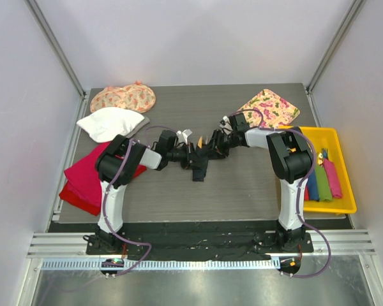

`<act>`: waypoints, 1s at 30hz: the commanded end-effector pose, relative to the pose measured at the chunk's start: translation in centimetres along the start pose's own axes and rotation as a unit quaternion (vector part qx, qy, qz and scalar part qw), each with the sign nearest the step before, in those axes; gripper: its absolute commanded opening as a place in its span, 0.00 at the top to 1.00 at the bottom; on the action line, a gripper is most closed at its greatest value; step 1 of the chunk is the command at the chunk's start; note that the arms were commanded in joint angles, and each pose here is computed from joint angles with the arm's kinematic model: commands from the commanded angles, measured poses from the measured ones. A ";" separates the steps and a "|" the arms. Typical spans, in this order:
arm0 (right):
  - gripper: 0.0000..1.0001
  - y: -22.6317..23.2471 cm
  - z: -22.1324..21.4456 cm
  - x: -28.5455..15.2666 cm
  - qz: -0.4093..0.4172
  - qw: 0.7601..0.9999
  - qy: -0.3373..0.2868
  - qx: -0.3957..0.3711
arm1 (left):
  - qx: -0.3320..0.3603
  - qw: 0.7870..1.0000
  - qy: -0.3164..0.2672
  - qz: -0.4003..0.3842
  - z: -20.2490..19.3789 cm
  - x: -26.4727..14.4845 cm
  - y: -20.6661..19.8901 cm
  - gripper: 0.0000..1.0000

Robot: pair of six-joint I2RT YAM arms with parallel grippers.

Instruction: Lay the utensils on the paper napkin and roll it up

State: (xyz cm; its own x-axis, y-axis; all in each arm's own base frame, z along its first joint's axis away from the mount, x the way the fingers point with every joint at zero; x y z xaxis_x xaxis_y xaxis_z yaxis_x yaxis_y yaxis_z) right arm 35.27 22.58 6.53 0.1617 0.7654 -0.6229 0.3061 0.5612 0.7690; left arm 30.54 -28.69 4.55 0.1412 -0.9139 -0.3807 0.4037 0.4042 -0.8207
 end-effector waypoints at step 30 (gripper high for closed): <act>0.99 -4.5 -0.9 0.7 -0.078 0.997 0.005 -0.029 | -0.008 0.999 -0.032 -0.017 0.3 -4.1 -4.6 0.58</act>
State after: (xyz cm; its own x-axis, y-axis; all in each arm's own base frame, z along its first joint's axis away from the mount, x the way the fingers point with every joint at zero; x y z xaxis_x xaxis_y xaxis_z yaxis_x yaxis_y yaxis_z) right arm 34.41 21.95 5.44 0.1374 0.7505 -0.6464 0.2387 0.6083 0.7570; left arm 28.27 -27.25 9.12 0.1499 -0.9325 -0.3285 0.4078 0.3610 -0.8387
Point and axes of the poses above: each gripper's point midway between its finger pads, its own x axis out along the fingers, its own y axis along the line the jaws close on, z = x × y, the point moved 6 cm from there along -x, back along the fingers, and after that the axes turned 14 degrees about x, right-handed, at the moved point
